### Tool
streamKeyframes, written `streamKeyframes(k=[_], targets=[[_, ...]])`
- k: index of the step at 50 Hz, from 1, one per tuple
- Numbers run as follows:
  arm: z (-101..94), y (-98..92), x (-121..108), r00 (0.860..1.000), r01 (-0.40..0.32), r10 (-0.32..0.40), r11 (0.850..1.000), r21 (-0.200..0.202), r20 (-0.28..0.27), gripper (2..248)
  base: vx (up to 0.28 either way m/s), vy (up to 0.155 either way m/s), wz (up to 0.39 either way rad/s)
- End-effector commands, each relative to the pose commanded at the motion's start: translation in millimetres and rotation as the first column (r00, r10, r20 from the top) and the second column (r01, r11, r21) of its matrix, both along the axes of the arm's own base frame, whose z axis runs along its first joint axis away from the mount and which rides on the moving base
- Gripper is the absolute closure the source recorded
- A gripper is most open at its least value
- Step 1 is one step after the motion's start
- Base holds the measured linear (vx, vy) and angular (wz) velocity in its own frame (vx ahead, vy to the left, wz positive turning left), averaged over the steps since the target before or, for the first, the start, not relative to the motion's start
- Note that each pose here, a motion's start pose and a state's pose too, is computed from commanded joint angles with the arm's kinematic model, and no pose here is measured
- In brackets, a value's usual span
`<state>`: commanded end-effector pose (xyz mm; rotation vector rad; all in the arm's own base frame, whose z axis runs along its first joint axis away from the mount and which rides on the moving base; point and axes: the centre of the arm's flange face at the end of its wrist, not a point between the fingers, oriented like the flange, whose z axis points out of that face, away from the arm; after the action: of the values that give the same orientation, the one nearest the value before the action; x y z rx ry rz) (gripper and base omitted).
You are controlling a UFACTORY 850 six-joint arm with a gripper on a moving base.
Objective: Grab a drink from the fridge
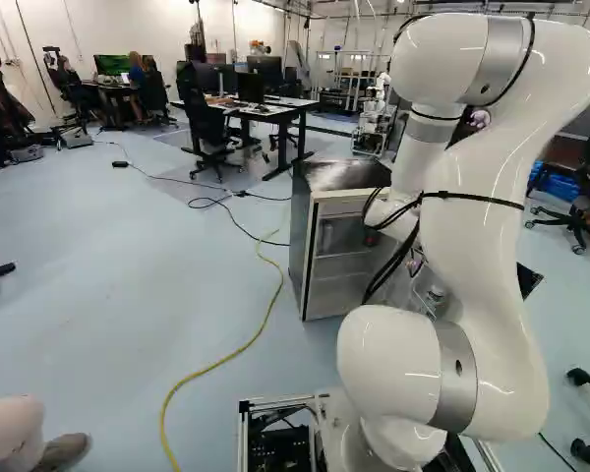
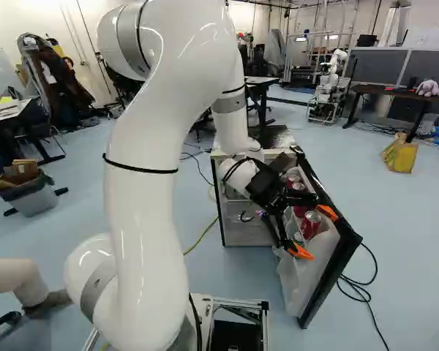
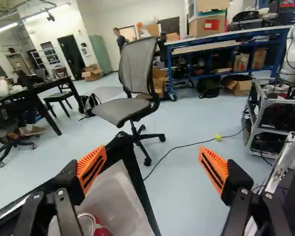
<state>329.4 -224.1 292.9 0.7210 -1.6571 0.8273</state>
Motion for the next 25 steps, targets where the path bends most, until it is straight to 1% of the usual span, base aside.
streamKeyframes(k=[6, 12, 18, 21, 25], targets=[[0.6, 13.1, -6.8, 0.996, -0.077, 0.076, 0.997, -0.012, -0.039, 3, 0.000, 0.000, 0.000], [1.2, 25.9, -13.3, 0.984, -0.163, 0.161, 0.986, -0.019, -0.075, 3, 0.000, 0.000, 0.000], [1.5, 38.6, -19.8, 0.963, -0.253, 0.250, 0.967, -0.019, -0.105, 3, 0.000, 0.000, 0.000], [1.6, 45.0, -23.2, 0.948, -0.298, 0.294, 0.954, -0.016, -0.118, 3, 0.000, 0.000, 0.000], [1.6, 53.4, -27.7, 0.926, -0.357, 0.353, 0.934, -0.010, -0.134, 3, 0.000, 0.000, 0.000]])
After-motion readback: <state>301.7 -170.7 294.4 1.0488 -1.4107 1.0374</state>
